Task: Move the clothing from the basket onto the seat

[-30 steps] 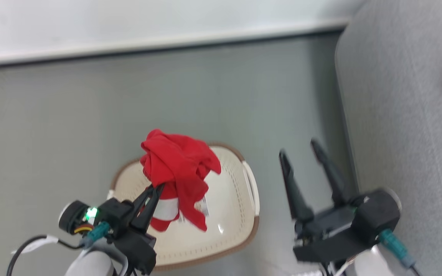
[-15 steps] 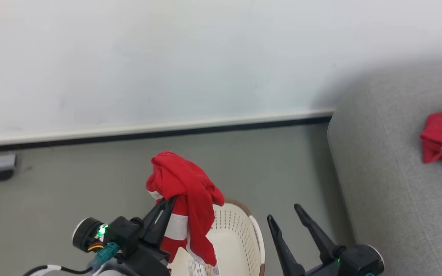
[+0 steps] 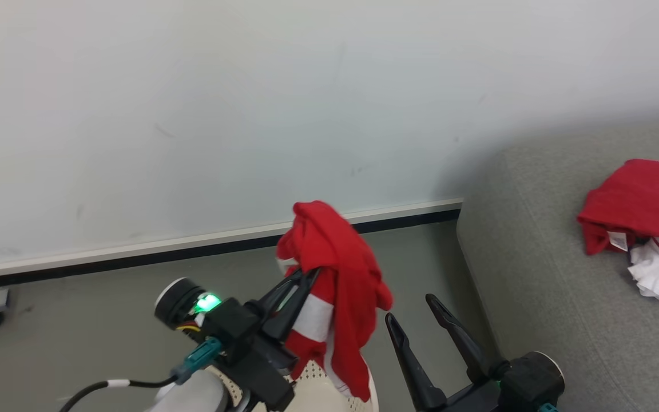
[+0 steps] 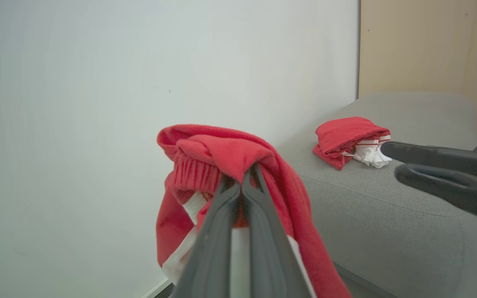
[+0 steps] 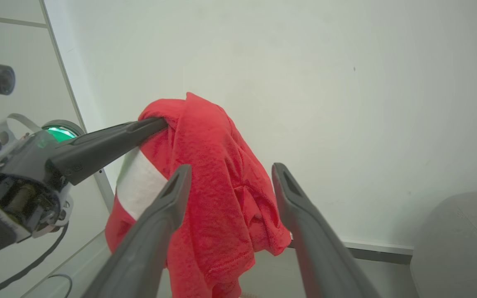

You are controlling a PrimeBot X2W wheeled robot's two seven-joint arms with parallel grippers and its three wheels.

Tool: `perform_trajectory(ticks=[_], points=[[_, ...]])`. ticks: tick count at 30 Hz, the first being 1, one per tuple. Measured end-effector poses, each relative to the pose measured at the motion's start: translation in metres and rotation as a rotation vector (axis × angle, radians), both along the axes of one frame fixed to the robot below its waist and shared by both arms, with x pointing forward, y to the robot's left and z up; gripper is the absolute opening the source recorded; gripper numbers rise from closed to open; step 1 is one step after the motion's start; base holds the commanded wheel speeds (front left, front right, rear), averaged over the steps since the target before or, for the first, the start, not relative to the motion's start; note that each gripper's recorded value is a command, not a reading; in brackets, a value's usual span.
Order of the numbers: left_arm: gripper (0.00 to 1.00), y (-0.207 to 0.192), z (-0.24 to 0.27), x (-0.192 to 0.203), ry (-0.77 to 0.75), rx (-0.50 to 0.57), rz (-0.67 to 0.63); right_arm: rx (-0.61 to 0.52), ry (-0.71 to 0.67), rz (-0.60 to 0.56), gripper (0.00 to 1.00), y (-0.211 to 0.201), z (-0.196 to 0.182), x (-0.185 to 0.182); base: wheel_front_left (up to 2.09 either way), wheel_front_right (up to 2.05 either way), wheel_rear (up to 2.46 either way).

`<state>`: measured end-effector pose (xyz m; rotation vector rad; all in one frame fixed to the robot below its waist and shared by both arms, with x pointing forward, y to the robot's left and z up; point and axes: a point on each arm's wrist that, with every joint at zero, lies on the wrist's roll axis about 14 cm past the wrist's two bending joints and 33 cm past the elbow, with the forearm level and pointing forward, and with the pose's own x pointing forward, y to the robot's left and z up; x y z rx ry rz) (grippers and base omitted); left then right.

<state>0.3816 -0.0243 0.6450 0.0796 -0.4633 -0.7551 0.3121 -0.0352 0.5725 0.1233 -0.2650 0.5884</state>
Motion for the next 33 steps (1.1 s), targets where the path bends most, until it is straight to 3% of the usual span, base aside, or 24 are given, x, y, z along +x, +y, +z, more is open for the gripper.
perform_trajectory(ticks=[10,21,22,23,25,33], points=[[0.0,-0.06,0.028,-0.026,-0.065,-0.031,-0.194,0.012,-0.036,-0.107,1.0,-0.031,0.012,0.002,0.0,0.0,0.0],[0.0,-0.088,0.027,-0.049,-0.074,-0.003,-0.319,0.017,-0.014,-0.134,1.0,-0.038,0.006,0.003,0.0,0.0,0.0],[0.0,-0.088,0.026,-0.05,-0.075,-0.001,-0.321,0.018,-0.011,-0.13,0.94,-0.037,0.005,0.003,0.0,0.0,0.0],[0.0,-0.089,0.026,-0.051,-0.075,0.001,-0.324,0.018,-0.008,-0.126,0.47,-0.036,0.004,0.003,0.0,0.0,0.0],[0.0,-0.089,0.025,-0.054,-0.074,0.003,-0.334,0.015,-0.005,-0.117,0.0,-0.034,0.003,0.003,0.0,0.0,0.0],[0.0,-0.085,0.02,-0.056,-0.049,0.001,-0.355,0.002,-0.017,-0.085,0.0,-0.026,0.006,0.01,0.0,0.0,0.0]])
